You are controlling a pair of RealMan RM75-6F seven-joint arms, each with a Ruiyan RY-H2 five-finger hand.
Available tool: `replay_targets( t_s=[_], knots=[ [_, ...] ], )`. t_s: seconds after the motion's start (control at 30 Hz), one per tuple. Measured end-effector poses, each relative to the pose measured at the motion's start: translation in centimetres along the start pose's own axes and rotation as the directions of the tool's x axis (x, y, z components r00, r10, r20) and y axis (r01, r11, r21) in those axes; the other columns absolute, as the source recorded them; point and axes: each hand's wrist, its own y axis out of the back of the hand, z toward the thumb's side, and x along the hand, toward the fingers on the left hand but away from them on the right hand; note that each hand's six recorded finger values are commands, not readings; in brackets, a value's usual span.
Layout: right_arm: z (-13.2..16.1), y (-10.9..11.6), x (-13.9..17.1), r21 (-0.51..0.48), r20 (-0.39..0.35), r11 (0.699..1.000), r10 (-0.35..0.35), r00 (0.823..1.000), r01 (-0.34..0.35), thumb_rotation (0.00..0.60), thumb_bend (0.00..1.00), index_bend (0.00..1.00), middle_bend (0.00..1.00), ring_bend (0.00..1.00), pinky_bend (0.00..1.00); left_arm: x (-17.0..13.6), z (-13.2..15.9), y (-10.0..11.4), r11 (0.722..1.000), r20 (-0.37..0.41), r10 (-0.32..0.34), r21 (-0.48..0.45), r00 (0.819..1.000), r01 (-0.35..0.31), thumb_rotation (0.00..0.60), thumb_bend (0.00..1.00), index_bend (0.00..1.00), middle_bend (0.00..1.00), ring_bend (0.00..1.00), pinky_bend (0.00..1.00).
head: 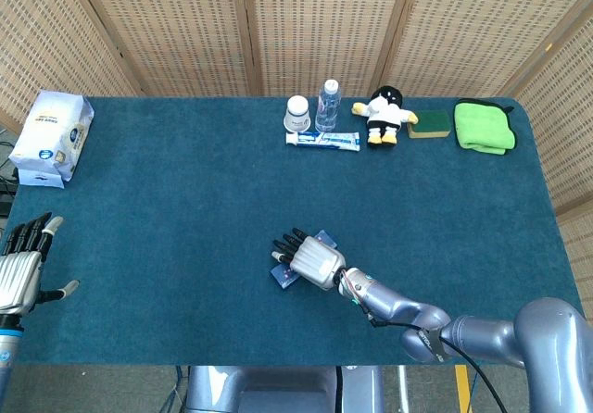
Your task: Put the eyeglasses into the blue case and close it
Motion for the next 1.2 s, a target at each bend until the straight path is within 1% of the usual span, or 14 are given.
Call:
replay_targets(
  t_s=[0.1,0.23,0.3,0.37,0.53,0.6,0.63,0.7,0.77,0.83,0.87,0.93,1.1,1.2],
  knots=[
    [0.0,0.0,-0.2,-0.002,0.004,1.0,-0.006,1.0,0.006,0.6,0.12,0.1,0.22,0.0,0.08,0.0,0.0,0.0,1.0,0.001,0.0,-0.001,1.0,0.0,0.6,0.0,0.0,0.0,0.0,0.0],
    [0.1,0.1,-0.4,-0.007,0.012,1.0,-0.027,1.0,0.027,0.6,0.25,0.27,0.4,0.0,0.08,0.0,0.0,0.0,1.0,0.001,0.001,0.0,1.0,-0.001,0.6,0.0,0.0,0.0,0.0,0.0],
    [0.1,0.2,-0.5,-0.015,0.015,0.999,-0.039,0.999,0.039,0.6,0.28,0.31,0.44,0.01,0.08,0.0,0.0,0.0,1.0,0.0,0.001,0.0,1.0,-0.001,0.6,0.0,0.0,0.0,0.0,0.0],
    [0.1,0.3,-0.5,-0.025,0.02,0.998,-0.058,0.998,0.058,0.6,0.31,0.32,0.45,0.02,0.08,0.0,0.0,0.0,1.0,0.0,0.0,0.0,1.0,0.0,0.6,0.0,0.0,0.0,0.0,0.0],
    [-0.1,0.3,-0.5,-0.035,0.022,0.996,-0.082,0.996,0.082,0.6,0.31,0.33,0.46,0.03,0.08,0.0,0.0,0.0,1.0,0.0,0.001,0.001,1.0,-0.001,0.6,0.0,0.0,0.0,0.0,0.0],
    [-0.2,0.2,-0.5,-0.037,0.021,0.996,-0.084,0.996,0.085,0.6,0.3,0.33,0.44,0.03,0.08,0.0,0.0,0.0,1.0,-0.001,0.001,0.001,1.0,-0.001,0.6,0.0,0.0,0.0,0.0,0.0],
    [-0.2,0.2,-0.5,-0.038,0.021,0.996,-0.085,0.996,0.086,0.6,0.29,0.33,0.41,0.03,0.08,0.0,0.0,0.0,1.0,-0.001,0.001,0.001,1.0,-0.001,0.6,0.0,0.0,0.0,0.0,0.0],
    [-0.2,0.1,-0.4,-0.042,0.02,0.996,-0.081,0.996,0.082,0.6,0.22,0.29,0.29,0.03,0.07,0.0,0.0,-0.1,1.0,0.0,0.0,0.001,1.0,0.0,0.6,0.0,0.0,0.0,0.0,0.0],
    [-0.2,0.0,-0.2,-0.049,0.015,0.996,-0.067,0.998,0.068,0.6,0.12,0.19,0.1,0.01,0.03,0.0,0.0,-0.1,1.0,0.0,0.0,0.001,1.0,0.0,0.6,0.0,0.0,0.0,0.0,0.0],
    [-0.4,-0.1,0.0,-0.051,0.015,0.997,-0.052,0.999,0.053,0.6,0.07,0.11,0.02,0.0,0.0,0.0,0.0,-0.1,1.0,0.0,0.0,0.001,1.0,0.0,0.6,0.0,0.0,0.0,0.0,0.0],
    [-0.4,-0.1,0.1,-0.05,0.015,0.998,-0.048,0.999,0.049,0.6,0.06,0.08,0.0,0.0,0.0,0.0,0.0,-0.1,1.0,0.0,0.0,0.001,1.0,0.0,0.6,0.0,0.0,0.0,0.0,0.0],
    [-0.3,0.0,0.3,-0.05,0.016,0.998,-0.043,0.999,0.044,0.6,0.05,0.05,0.0,0.0,0.0,0.0,0.1,-0.1,1.0,0.001,-0.001,0.0,1.0,0.001,0.6,0.0,0.0,0.0,0.0,0.0],
    [-0.2,1.0,1.2,-0.065,0.024,0.996,-0.053,0.998,0.055,0.6,0.06,0.03,0.0,0.0,0.0,-0.1,0.2,0.0,1.0,0.007,-0.001,-0.005,1.0,0.001,0.6,0.0,0.0,0.0,0.0,0.0],
    [-0.4,1.9,2.2,-0.067,0.035,0.995,-0.07,0.997,0.072,0.6,0.09,0.03,0.0,0.0,0.0,-0.2,0.2,0.2,1.0,0.011,0.003,-0.01,1.0,-0.003,0.6,0.0,0.0,0.0,0.0,0.0]
  ],
)
